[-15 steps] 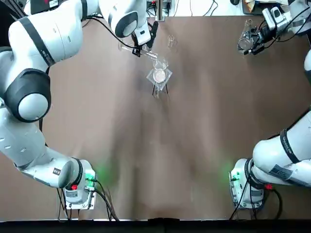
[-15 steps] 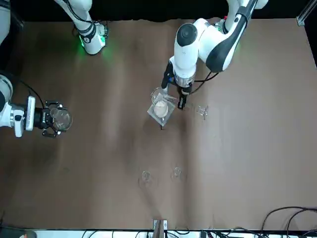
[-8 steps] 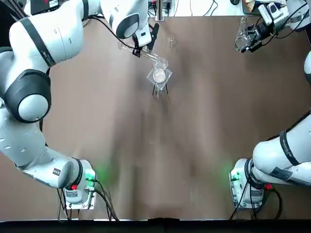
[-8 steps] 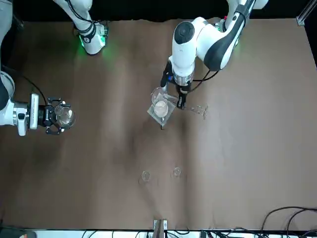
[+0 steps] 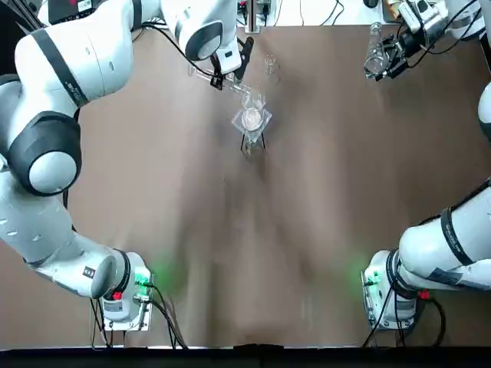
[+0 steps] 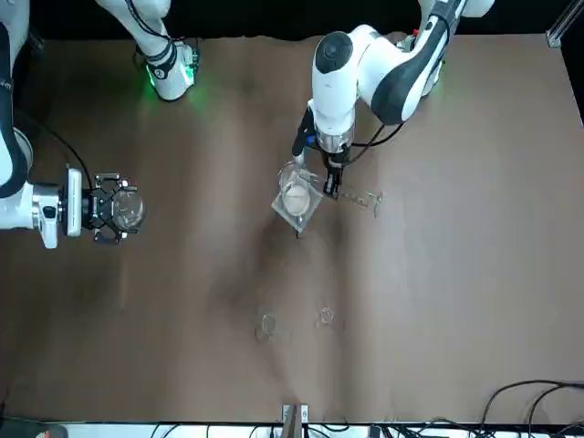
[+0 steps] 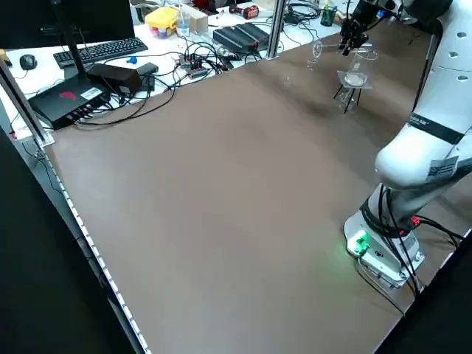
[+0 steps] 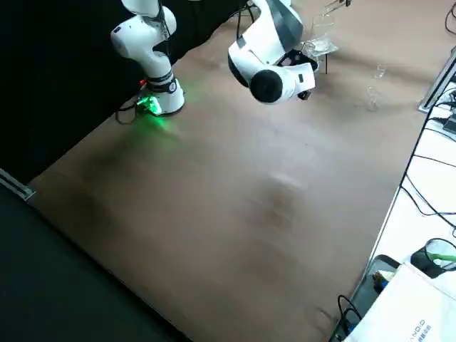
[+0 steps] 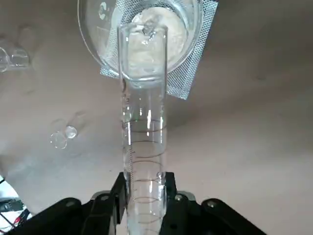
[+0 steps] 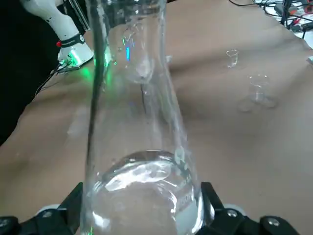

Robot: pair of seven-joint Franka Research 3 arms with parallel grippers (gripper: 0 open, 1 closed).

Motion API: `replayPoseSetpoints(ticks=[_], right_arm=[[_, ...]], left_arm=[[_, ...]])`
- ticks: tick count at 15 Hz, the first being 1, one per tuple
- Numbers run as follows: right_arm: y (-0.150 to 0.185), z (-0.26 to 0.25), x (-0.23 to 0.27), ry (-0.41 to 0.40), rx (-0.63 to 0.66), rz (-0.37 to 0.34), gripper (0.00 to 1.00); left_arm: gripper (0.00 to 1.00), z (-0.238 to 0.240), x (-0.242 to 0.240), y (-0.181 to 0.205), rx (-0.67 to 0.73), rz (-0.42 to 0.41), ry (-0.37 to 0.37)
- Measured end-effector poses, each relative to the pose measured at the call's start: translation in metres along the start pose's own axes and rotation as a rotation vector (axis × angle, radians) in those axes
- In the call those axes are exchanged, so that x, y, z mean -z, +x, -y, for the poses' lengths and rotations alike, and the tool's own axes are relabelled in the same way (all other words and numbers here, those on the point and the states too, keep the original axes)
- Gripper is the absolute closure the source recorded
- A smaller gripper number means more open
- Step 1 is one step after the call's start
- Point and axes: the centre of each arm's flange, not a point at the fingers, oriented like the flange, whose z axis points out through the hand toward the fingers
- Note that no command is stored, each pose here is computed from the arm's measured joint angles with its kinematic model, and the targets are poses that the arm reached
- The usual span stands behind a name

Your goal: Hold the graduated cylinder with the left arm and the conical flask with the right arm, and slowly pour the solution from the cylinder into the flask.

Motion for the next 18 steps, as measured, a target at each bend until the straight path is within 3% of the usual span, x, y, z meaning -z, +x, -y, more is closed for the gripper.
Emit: replayPoseSetpoints(ticks=[18], right_arm=[[0.072,-0.001,-0.054,0.044,0.024,0.067,0.04]], left_arm=[[0.66,-0.001,0.011,0.008,0.013,0.090,0.048]])
